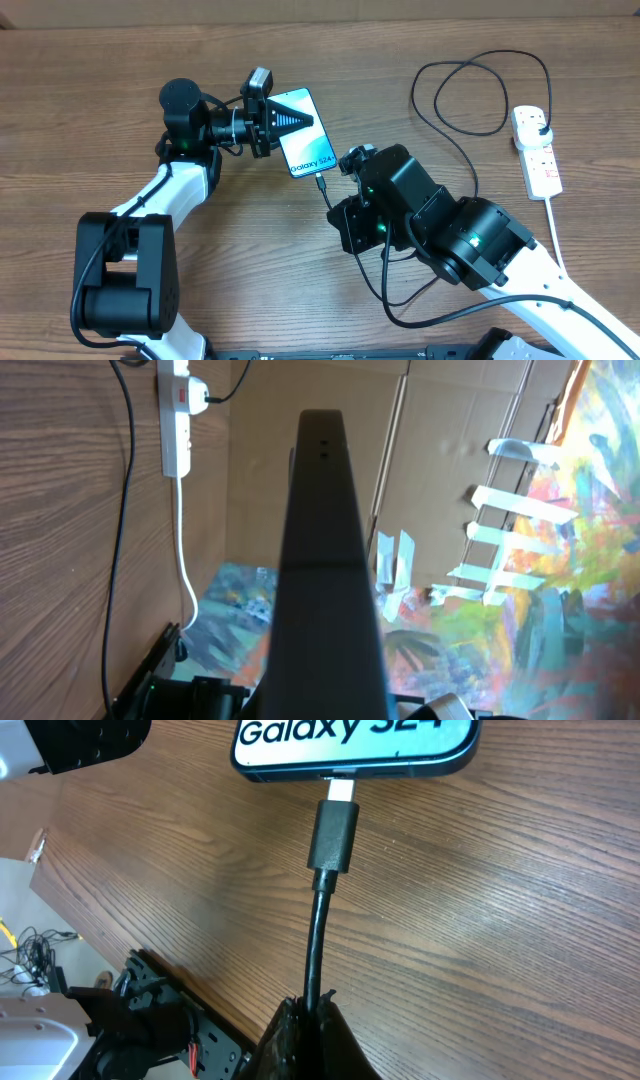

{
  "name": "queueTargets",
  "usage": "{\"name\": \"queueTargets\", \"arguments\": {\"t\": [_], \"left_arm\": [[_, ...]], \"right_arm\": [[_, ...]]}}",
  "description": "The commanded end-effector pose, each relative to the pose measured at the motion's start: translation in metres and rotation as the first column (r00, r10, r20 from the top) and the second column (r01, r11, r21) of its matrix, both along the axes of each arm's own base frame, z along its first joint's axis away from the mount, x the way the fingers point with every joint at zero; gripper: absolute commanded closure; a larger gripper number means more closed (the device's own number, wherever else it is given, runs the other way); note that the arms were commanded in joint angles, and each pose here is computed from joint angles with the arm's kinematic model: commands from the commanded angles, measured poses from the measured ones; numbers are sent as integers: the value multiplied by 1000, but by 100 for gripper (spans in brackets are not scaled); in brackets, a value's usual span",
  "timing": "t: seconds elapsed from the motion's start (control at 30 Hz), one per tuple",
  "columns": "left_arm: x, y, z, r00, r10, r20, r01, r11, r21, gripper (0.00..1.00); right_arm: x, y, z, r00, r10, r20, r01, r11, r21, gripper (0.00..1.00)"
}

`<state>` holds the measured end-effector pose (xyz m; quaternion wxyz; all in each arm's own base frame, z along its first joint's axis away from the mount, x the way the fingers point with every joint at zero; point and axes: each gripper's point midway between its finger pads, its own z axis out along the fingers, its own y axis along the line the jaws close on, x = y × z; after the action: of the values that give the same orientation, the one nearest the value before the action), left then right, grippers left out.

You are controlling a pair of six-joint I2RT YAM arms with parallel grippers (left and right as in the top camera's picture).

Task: Plug charger to phone and switch on socket
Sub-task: 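Push the USB-C plug upward into the phone's port with the right gripper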

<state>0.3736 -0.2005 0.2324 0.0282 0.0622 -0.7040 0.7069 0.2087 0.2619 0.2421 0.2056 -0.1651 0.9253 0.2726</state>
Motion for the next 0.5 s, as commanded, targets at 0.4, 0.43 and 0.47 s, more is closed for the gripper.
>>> {"name": "queueTargets", "arguments": {"t": [0.4, 0.43, 0.47], "left_arm": [[2, -3, 9, 992, -7, 125, 7, 1000, 2, 96], [4, -2, 8, 992, 3, 127, -4, 1000, 3, 96], [6, -2, 6, 992, 14, 123, -14, 1000, 5, 96]], "right_arm": [[1, -9, -15, 999, 31, 24, -28, 994, -105, 96], [-4, -7, -16, 997, 73, 36, -69, 990, -122, 96], [-8, -4, -17, 993, 106, 52, -98, 985, -139, 96]]}}
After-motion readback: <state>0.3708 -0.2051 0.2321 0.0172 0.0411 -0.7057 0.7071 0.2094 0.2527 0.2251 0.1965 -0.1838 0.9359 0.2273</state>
